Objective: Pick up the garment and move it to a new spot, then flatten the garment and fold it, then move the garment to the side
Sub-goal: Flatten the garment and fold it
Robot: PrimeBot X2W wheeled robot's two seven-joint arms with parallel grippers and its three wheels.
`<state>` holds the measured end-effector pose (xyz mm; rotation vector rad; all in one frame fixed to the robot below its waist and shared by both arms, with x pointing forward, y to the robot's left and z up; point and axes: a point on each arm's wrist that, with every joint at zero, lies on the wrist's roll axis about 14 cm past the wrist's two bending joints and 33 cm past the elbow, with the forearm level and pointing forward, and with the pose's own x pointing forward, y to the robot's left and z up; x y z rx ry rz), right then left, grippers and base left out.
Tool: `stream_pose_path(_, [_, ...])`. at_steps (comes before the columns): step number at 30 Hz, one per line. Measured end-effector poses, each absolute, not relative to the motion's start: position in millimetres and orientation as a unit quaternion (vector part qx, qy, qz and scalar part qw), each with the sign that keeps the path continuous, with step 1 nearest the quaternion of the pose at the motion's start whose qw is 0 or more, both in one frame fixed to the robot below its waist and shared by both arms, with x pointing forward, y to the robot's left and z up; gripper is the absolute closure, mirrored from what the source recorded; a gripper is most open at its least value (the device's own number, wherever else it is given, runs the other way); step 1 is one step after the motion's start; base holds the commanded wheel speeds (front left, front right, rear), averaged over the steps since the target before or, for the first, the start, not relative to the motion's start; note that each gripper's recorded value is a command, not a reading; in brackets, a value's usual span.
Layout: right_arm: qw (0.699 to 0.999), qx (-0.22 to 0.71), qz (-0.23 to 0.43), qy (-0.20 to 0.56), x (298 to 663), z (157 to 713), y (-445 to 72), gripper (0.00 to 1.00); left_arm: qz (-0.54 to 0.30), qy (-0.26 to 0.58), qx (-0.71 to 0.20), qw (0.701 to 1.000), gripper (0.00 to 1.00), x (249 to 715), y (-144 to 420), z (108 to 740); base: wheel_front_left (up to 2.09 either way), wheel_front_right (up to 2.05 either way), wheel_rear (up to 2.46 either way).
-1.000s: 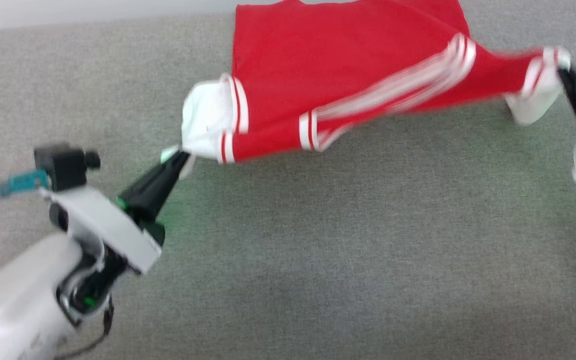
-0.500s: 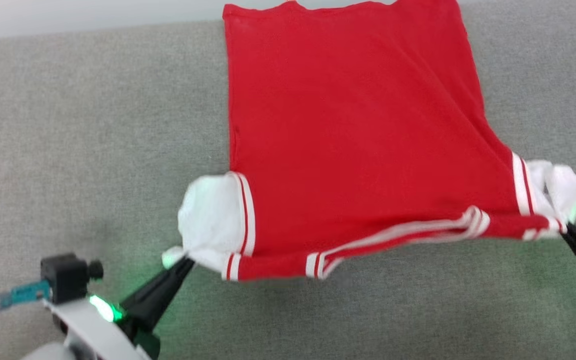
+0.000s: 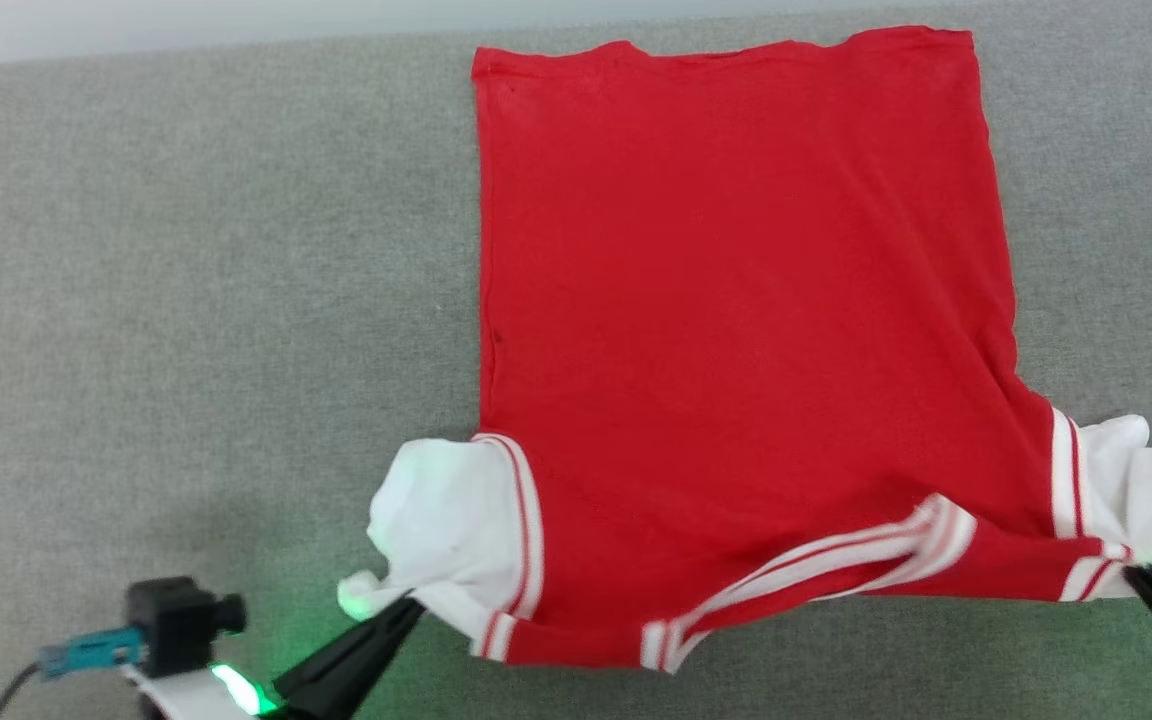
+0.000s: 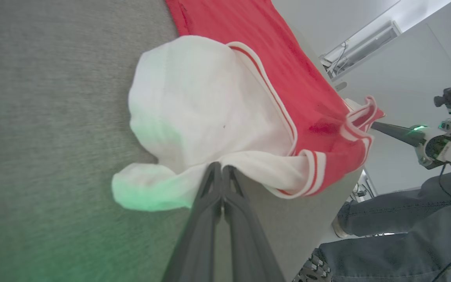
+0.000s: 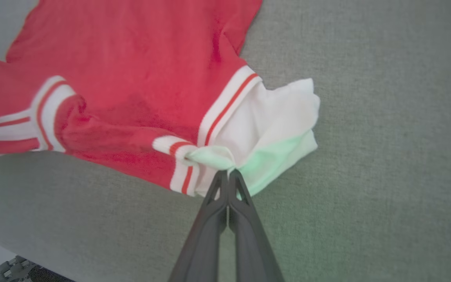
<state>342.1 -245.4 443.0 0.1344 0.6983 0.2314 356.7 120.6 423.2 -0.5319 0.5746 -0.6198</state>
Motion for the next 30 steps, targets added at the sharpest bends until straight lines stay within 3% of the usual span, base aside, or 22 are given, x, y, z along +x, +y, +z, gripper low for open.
stream_pose_path(16, [0.899,0.019,0.140,0.414,342.7,373.2,-236.8,1.00,-0.292,0.326,-0.232,0.869,1.00,356.3,104.9,375.5,0.00,0.00,0.00])
stream_pose_path(17, [0.900,0.018,0.140,0.413,343.2,371.7,-236.8,0.95,-0.293,0.326,-0.231,0.868,1.00,356.8,104.5,374.5,0.00,0.00,0.00])
stream_pose_path(20, [0.905,0.026,0.140,0.402,346.4,372.7,-235.5,0.00,-0.294,0.327,-0.232,0.868,1.00,358.5,102.9,372.2,0.00,0.00,0.00])
stream_pose_path(30, [0.919,0.027,0.166,0.356,354.3,426.6,-237.4,0.00,-0.303,0.323,-0.237,0.865,1.00,360.0,98.4,371.8,0.00,0.00,0.00])
